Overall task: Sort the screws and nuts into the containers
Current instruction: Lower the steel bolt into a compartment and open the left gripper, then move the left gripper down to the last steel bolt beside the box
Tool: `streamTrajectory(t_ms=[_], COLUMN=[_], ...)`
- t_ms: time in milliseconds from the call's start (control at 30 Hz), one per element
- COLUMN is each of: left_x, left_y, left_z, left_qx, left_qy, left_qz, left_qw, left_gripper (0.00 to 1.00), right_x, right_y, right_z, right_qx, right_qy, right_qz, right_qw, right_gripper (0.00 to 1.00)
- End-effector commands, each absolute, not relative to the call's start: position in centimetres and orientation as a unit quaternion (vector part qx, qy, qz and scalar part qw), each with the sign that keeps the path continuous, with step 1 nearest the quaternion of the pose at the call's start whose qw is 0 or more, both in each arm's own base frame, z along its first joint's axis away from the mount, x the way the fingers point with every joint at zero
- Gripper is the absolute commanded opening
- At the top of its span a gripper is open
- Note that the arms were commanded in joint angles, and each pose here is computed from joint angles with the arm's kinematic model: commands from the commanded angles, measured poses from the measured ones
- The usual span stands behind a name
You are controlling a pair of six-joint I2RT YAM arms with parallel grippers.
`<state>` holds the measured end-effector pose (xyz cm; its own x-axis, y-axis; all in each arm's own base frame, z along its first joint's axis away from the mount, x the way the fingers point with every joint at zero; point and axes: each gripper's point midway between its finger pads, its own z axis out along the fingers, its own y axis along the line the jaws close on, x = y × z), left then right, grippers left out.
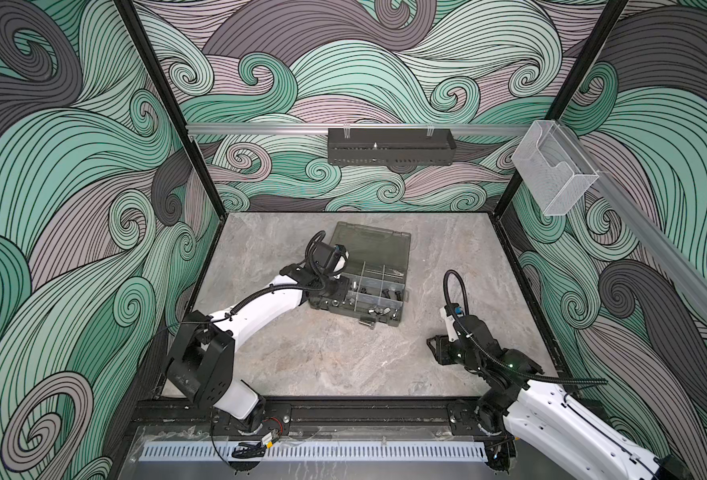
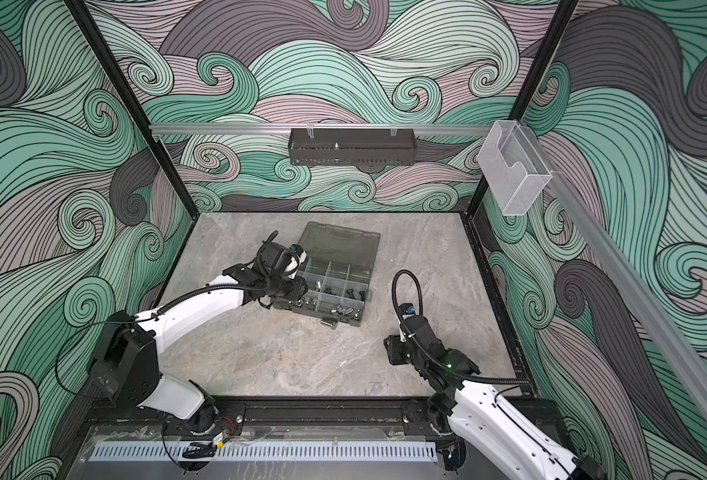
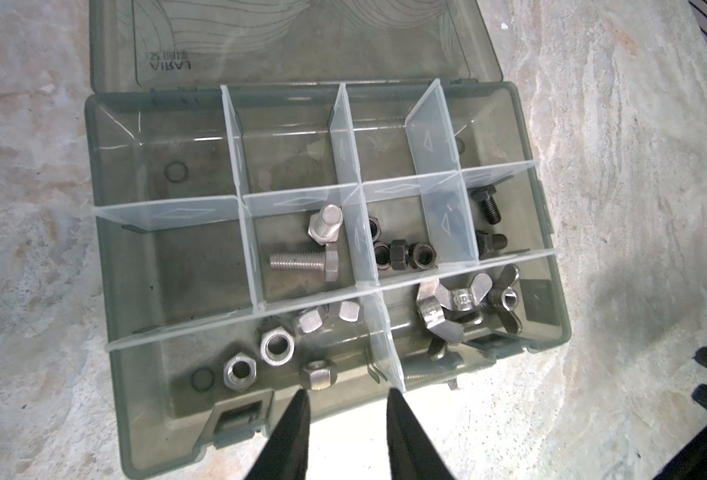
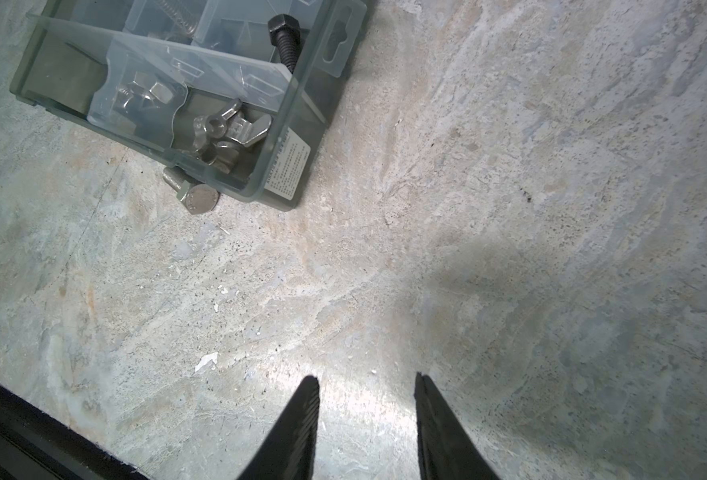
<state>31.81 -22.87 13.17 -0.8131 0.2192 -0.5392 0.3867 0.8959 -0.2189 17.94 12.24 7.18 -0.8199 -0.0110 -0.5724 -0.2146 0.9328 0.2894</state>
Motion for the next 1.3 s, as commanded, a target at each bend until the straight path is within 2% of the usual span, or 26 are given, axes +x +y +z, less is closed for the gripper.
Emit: streamTrajectory(t_ms=[0,267,633,867,1100,1267], left_x=[30.6,27.6,24.9,23.8,24.0,24.7], left_y=[-23.4,-24.2,-26.2,-28.4,-30.0,-30.2], left_z=[13.8,11.5,11.4,8.3,6.5,5.0], left_qx=[0.166,0.209,0.287,0.35,0.412,0.422], left_qy=[0.933,0.932,0.912,0.904,0.885,0.885], left_qz=[-0.18,-0.169,-0.154,-0.138,-0.114,-0.089], left_qw=[0.264,0.244,0.247,0.203,0.185,0.176], left_gripper=[0.36,0.38,0.42,0.44,0.46,0.51], right_x=[18.2,18.1,18.1,18.1,18.0,18.0], right_y=[12.0,12.0,11.9,12.0,11.9,11.9], right_z=[7.0,7.1,7.2,7.3,7.2,7.3], right_qx=[-0.055,-0.053,-0.051,-0.052,-0.051,-0.05], right_qy=[0.938,0.938,0.936,0.935,0.936,0.935], right_qz=[0.168,0.168,0.171,0.173,0.173,0.173], right_qw=[0.298,0.3,0.303,0.305,0.304,0.304], right_gripper=[0.4,0.4,0.4,0.4,0.4,0.4])
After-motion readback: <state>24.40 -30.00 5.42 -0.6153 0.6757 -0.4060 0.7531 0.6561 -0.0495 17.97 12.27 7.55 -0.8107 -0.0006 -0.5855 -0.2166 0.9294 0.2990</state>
